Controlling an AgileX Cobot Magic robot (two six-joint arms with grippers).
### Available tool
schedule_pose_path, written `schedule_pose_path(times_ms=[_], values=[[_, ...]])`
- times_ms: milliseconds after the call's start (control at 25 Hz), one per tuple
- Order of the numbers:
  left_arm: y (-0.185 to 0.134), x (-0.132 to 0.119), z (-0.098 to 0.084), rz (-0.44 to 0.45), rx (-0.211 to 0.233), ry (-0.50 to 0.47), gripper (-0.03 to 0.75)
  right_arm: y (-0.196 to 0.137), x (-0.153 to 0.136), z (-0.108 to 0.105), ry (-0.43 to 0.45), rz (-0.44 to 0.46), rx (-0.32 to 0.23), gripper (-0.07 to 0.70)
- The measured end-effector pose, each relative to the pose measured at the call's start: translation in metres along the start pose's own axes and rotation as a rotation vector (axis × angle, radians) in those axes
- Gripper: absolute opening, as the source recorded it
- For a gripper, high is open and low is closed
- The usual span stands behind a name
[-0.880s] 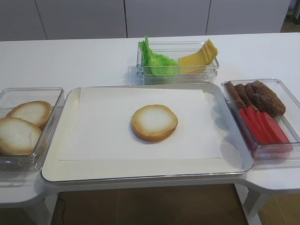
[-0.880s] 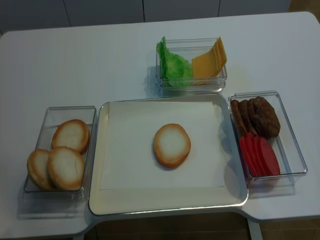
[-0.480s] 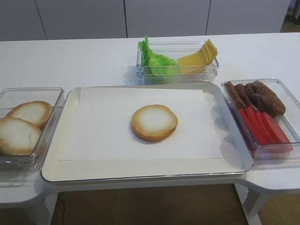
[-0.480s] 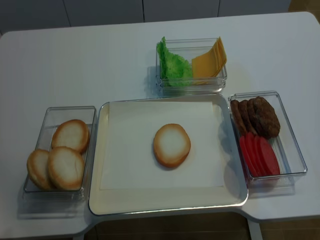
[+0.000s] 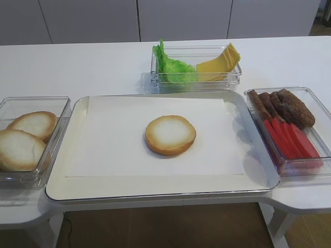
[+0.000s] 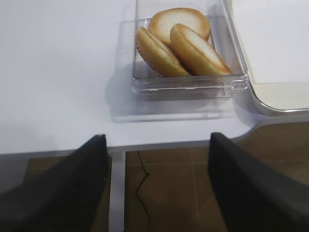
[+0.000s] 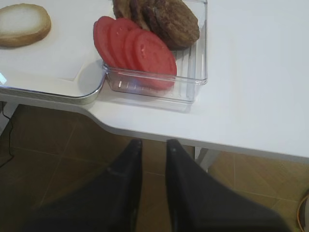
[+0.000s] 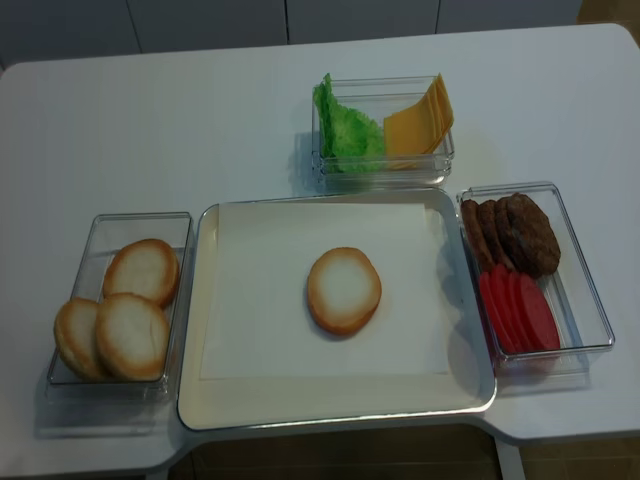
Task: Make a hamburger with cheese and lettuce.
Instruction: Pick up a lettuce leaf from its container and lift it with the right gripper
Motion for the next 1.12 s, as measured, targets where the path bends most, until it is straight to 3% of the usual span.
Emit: schedule_pose_path(times_ms=[680, 920, 1120], values=[[0.0, 0.0, 0.0, 0.0, 0.0, 0.0, 0.477, 0.0, 0.0, 0.0, 0.0, 0.0, 0.0, 0.144], [0.0, 0.0, 0.0, 0.0, 0.0, 0.0, 0.477, 0.003, 0.002, -0.001, -0.006, -0.014, 0.002, 0.357], [0.0, 0.0, 0.0, 0.0, 0.0, 0.0, 0.477, 0.024, 0.015, -0.008, -0.046, -0.114, 0.006, 0.375]])
Point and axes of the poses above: a point on each arm's last joint axis where the gripper is mounted, x pointing back along that axis away from the gripper, z along the wrist's bending axis when the last joint is at zero, y = z × x, the point moved 7 cm from there along -x, pointing out along that axis toward the gripper, and after that the axes turned 15 degrees about x, right-handed, at the moved point
